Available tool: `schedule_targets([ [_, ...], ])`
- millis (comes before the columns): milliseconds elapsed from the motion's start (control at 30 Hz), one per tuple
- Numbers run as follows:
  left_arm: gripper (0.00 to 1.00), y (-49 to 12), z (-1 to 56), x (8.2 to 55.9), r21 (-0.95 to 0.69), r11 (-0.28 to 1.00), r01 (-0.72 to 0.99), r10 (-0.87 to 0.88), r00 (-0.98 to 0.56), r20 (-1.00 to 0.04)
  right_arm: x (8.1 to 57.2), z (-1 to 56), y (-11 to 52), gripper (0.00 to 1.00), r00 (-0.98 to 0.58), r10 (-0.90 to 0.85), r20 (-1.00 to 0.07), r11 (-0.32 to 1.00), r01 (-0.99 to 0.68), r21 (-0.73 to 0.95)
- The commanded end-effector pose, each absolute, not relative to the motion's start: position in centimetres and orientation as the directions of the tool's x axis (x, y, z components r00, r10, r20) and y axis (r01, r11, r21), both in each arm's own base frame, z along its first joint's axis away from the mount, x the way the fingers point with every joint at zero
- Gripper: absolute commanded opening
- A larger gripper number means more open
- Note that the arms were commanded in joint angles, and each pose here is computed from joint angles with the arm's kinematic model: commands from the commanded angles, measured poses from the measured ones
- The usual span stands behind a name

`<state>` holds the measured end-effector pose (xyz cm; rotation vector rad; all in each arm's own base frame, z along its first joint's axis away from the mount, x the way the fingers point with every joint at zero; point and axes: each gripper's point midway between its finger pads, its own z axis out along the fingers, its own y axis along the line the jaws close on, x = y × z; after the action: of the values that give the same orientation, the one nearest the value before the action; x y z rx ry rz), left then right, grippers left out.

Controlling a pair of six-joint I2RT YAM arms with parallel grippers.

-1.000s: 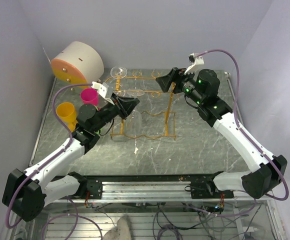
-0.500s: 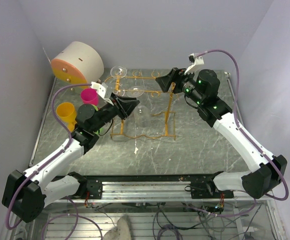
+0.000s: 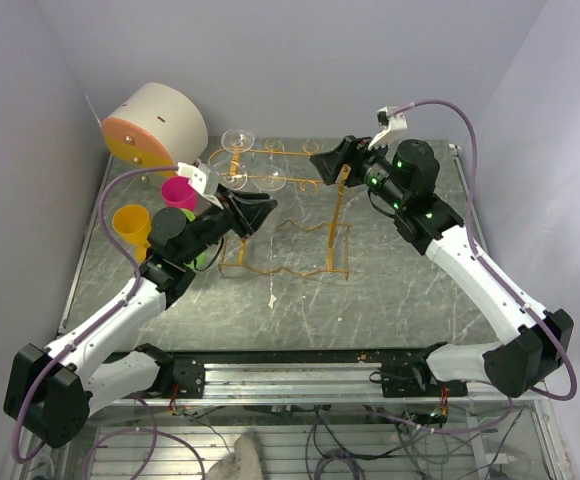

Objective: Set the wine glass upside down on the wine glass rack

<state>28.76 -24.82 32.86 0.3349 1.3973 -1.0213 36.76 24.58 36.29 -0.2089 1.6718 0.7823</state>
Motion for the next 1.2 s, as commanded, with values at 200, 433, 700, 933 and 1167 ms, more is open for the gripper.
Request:
schedule_targets([
  [200,0.49,-23.3,26.8,29.1,-0.438,0.633,0.638,-0.311,-0.308,-0.899,35.7,27.9,24.1,0.79,-0.498,0.178,-0.848,0.805,-0.422,0.417],
  [433,0.5,-22.9,26.8,27.4,-0.441,0.617,0.652,-0.306,-0.318,-0.898,35.9,28.4,23.6,0.79,-0.487,0.178,-0.855,0.822,-0.405,0.401],
  [700,0.53,-22.4,28.2,25.4,-0.434,0.592,0.68,-0.292,-0.321,-0.901,36.2,29.5,23.6,0.79,-0.473,0.184,-0.861,0.823,-0.405,0.399],
  [933,0.56,-21.5,28.0,23.1,-0.412,0.593,0.692,-0.257,-0.323,-0.911,36.3,30.5,23.6,0.79,-0.464,0.193,-0.864,0.823,-0.403,0.401],
  [1167,0.59,-20.3,26.8,21.3,-0.381,0.612,0.693,-0.203,-0.328,-0.923,36.4,31.8,24.0,0.79,-0.454,0.198,-0.869,0.809,-0.425,0.406],
])
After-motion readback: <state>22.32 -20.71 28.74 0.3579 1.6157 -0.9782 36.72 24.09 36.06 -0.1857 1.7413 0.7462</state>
